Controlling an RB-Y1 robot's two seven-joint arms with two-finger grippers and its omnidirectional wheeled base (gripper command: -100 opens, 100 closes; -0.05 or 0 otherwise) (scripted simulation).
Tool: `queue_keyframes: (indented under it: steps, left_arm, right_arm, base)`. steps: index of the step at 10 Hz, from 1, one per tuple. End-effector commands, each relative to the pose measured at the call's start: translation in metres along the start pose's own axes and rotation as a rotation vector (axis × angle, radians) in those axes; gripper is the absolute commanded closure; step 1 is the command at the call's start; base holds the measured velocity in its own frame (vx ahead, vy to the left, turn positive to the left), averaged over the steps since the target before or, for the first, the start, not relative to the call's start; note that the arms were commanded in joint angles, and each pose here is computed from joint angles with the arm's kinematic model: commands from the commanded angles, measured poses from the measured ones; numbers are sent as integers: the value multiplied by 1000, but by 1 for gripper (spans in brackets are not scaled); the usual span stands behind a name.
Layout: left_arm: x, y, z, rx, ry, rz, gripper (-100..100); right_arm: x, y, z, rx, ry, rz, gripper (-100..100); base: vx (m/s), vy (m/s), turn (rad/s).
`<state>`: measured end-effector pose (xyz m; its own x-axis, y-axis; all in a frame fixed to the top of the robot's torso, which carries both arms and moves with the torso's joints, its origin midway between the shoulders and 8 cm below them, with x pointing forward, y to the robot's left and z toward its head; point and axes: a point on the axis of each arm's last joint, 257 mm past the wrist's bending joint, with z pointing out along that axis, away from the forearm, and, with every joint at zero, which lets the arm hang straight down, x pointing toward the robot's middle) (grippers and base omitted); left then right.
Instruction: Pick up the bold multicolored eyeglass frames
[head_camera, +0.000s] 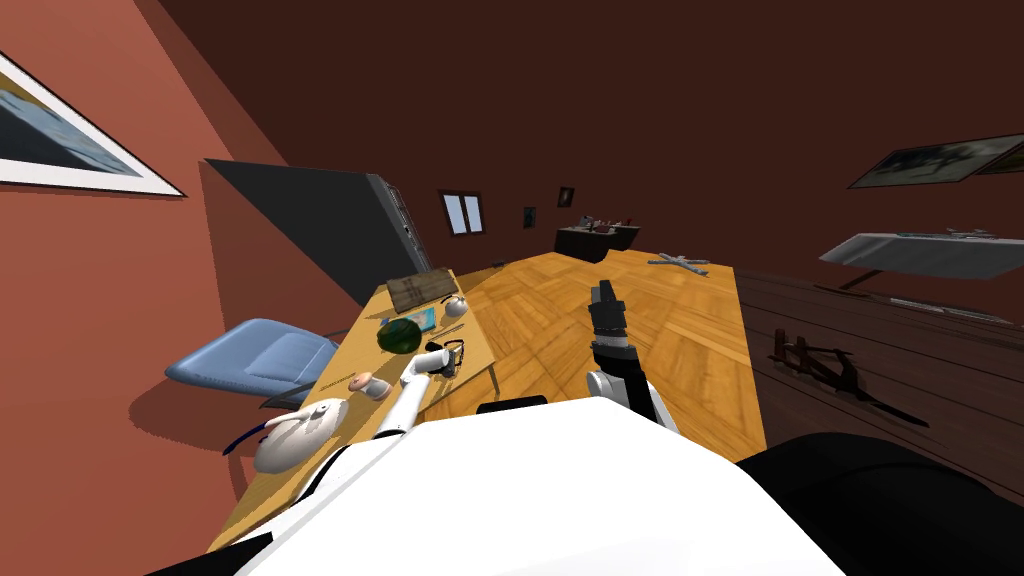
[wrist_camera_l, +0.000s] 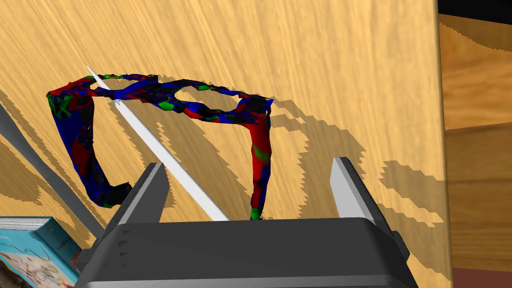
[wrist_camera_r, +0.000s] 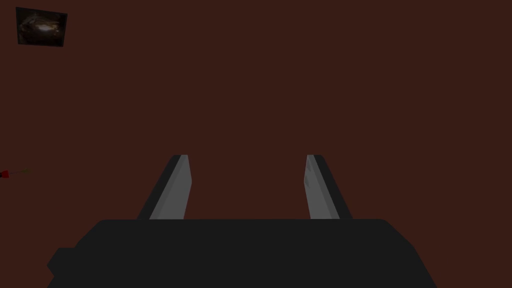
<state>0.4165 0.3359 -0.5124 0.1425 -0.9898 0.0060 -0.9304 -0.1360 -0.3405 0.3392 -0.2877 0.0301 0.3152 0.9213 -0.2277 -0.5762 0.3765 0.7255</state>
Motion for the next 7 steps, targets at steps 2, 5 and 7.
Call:
queue_keyframes:
  steps: [2,5,7]
  left_arm:
    - [2,9,9,3,-1,-2,-100]
    - [2,11,10,3,-1,-2,100]
    - [2,14,11,-4,-1,-3,100]
  right_arm:
    - [0,0,0,0,0,0,0]
    - [0,0,0,0,0,0,0]
    - [0,0,0,0,0,0,0]
  base:
    - [42,21,-11]
    - [21,8,-5]
    - [-3,-1,6]
